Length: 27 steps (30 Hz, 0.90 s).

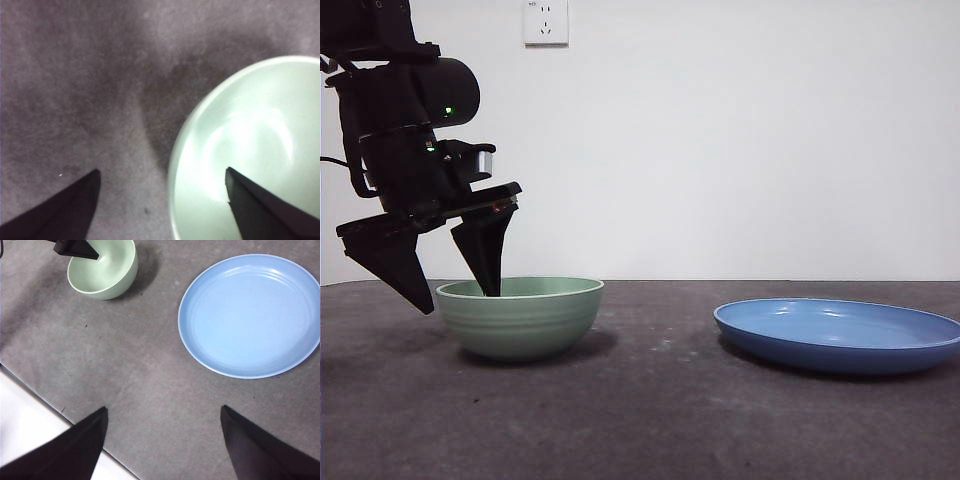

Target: Place the green bowl on the blue plate

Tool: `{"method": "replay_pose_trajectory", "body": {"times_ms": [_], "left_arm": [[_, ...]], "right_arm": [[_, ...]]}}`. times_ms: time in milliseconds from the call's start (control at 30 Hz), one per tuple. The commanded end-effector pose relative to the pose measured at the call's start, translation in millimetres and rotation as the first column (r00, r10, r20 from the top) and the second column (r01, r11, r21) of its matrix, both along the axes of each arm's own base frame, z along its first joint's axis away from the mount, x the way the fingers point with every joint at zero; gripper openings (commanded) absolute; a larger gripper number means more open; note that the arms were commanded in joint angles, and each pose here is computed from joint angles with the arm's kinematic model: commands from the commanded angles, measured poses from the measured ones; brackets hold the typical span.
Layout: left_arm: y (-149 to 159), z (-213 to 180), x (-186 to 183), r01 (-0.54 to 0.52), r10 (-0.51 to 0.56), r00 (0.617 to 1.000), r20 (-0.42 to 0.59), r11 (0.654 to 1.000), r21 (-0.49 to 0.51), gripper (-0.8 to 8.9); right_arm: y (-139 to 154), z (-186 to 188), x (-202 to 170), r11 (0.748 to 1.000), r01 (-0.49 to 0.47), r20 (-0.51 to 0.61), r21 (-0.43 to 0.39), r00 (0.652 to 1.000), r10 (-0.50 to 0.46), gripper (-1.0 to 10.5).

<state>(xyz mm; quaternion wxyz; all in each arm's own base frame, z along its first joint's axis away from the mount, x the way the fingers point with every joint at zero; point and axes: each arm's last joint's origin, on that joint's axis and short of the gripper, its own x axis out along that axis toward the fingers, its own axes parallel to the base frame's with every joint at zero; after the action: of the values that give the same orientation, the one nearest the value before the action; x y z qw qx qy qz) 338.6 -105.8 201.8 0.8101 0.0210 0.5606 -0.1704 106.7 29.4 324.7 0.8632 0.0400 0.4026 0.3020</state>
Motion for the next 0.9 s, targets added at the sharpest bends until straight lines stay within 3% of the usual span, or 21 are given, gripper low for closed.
{"method": "replay_pose_trajectory", "body": {"times_ms": [33,300,500,900], "left_arm": [[-3,0,5,0.008,-0.008,1.0,0.008,1.0,0.003,2.51],[-3,0,5,0.001,-0.001,1.0,0.0,1.0,0.003,0.76],[-3,0,5,0.0,0.0,1.0,0.0,1.0,0.002,0.09],[-10,15,8,-0.03,0.032,0.999,0.028,0.998,-0.05,0.1]], "right_arm": [[0,6,1,1.0,-0.008,0.026,0.0,1.0,0.008,3.6],[0,6,1,1.0,-0.008,0.027,0.0,1.0,0.008,3.6],[0,6,0,1.0,-0.008,0.027,0.0,1.0,0.008,3.6],[0,6,0,1.0,-0.008,0.027,0.0,1.0,0.008,3.6]]}}
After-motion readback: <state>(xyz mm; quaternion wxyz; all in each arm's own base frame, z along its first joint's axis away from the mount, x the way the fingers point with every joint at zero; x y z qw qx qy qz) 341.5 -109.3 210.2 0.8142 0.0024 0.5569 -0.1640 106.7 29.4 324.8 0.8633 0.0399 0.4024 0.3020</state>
